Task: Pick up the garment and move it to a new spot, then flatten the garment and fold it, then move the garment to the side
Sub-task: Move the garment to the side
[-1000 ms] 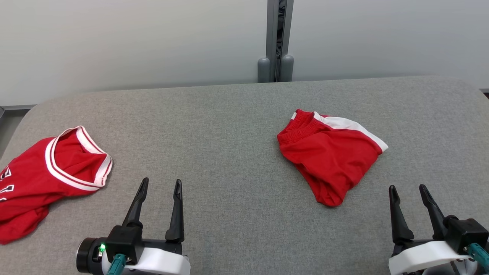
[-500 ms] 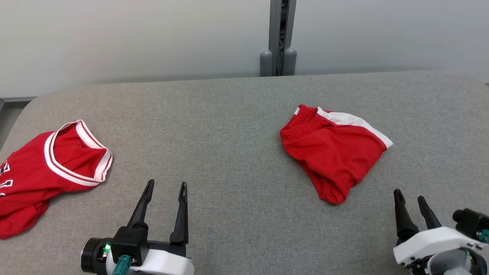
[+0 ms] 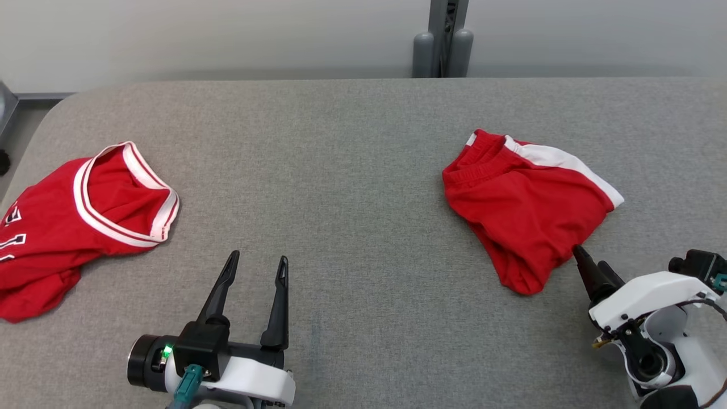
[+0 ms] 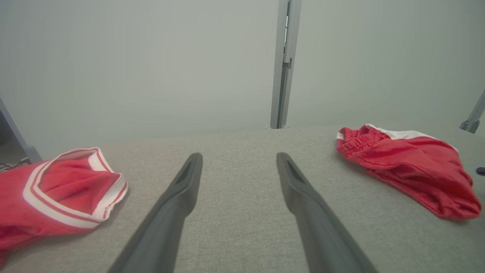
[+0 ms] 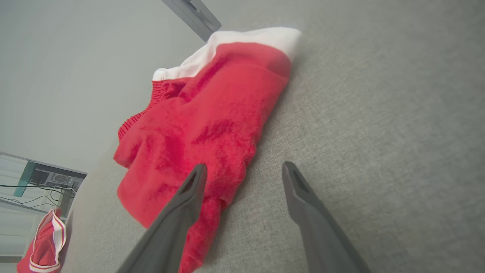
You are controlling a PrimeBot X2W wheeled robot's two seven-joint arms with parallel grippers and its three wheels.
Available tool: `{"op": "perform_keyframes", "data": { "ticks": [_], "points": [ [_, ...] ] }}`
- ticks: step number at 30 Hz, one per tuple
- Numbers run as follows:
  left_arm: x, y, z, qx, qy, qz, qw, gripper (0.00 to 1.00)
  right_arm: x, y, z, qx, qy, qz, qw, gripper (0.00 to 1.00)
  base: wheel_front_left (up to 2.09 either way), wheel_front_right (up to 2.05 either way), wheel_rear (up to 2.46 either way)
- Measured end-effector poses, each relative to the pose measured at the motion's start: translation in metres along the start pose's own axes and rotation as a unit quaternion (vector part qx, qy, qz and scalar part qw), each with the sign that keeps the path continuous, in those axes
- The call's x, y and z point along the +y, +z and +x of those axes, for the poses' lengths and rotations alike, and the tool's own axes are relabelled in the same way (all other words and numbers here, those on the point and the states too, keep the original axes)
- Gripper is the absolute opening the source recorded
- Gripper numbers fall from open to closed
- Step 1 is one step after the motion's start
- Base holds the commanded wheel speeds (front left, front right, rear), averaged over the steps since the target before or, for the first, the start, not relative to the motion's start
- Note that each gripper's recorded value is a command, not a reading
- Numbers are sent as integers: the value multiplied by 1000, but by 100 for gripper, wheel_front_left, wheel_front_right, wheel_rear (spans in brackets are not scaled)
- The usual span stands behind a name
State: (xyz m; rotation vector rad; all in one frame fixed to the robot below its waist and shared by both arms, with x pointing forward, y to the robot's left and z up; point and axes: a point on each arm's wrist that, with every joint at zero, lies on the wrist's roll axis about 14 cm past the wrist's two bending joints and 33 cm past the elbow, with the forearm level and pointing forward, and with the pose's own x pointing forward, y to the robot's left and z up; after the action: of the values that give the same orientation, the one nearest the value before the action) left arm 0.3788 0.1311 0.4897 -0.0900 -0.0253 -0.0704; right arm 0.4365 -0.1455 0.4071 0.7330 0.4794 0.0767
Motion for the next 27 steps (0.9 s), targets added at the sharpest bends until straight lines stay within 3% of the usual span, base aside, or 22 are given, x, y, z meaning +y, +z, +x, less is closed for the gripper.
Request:
{"op": "perform_keyframes", "data": {
  "ticks": [17,27],
  "points": [
    [16,-10,8,15,23,6,1000,100,13,-15,57,71,0,-15,997,100,0,0,0],
    [20,-12,7,18,32,8,999,100,23,-18,68,76,10,-16,997,100,0,0,0]
  ]
}}
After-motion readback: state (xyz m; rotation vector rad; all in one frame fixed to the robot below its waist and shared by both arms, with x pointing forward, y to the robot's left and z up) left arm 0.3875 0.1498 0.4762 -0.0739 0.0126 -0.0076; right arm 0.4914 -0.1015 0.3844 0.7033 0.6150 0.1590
